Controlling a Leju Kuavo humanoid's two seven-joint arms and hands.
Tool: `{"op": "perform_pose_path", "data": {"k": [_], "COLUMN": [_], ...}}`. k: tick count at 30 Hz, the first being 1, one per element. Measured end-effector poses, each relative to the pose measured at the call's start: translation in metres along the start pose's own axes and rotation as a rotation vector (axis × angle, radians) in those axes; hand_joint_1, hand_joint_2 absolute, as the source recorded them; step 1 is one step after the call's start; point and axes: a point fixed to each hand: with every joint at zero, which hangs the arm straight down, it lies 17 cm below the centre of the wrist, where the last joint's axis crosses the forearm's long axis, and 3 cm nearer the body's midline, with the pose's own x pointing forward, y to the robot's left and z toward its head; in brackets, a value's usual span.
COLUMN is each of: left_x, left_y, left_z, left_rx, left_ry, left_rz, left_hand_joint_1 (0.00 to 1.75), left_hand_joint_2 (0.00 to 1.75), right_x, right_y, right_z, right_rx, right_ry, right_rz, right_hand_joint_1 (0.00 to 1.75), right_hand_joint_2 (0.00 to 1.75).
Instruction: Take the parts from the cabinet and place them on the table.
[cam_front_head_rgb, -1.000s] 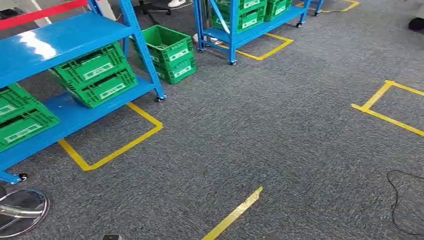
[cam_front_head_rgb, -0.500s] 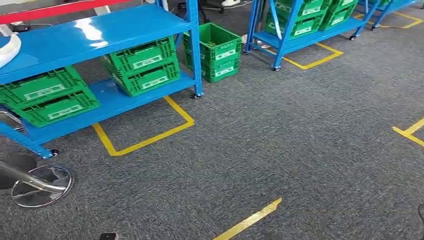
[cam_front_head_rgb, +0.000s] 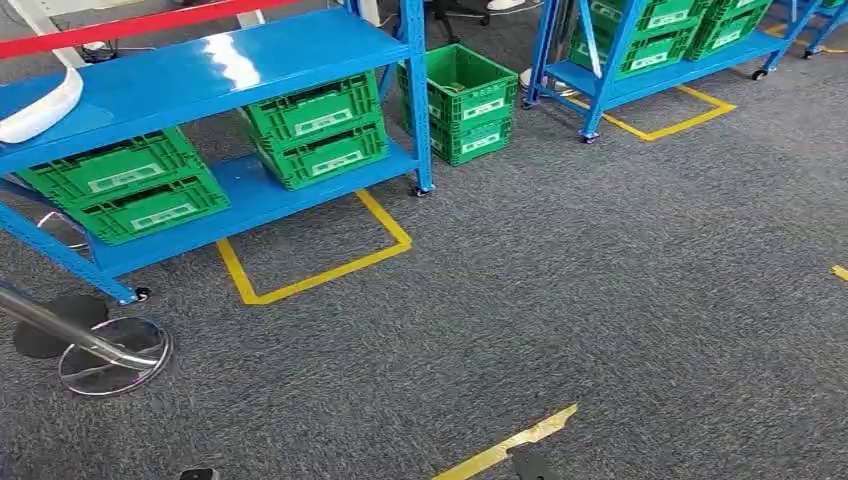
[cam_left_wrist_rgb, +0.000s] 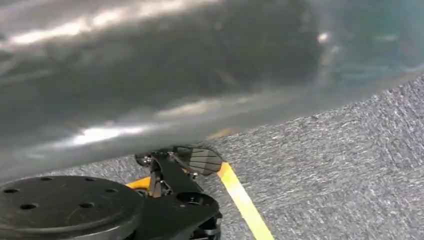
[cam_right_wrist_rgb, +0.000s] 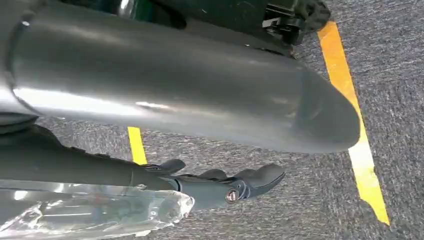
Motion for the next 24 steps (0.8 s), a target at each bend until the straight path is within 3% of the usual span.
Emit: {"op": "perform_pose_path", "data": {"k": [24], "left_x": [-0.001], "left_y": [-0.003], "left_z": [0.001], "left_rx": [-0.012], "left_ry": [0.0], "left_rz": [-0.013], "left_hand_joint_1": [0.0], "left_hand_joint_2": [0.0], "right_x": [-0.009], "right_y": [0.004], "right_z": [0.004], "right_rx": [0.0], "right_ry": [0.008], "right_rz": [-0.01], "right_hand_joint_1": [0.0], "right_hand_joint_2": [0.0]}}
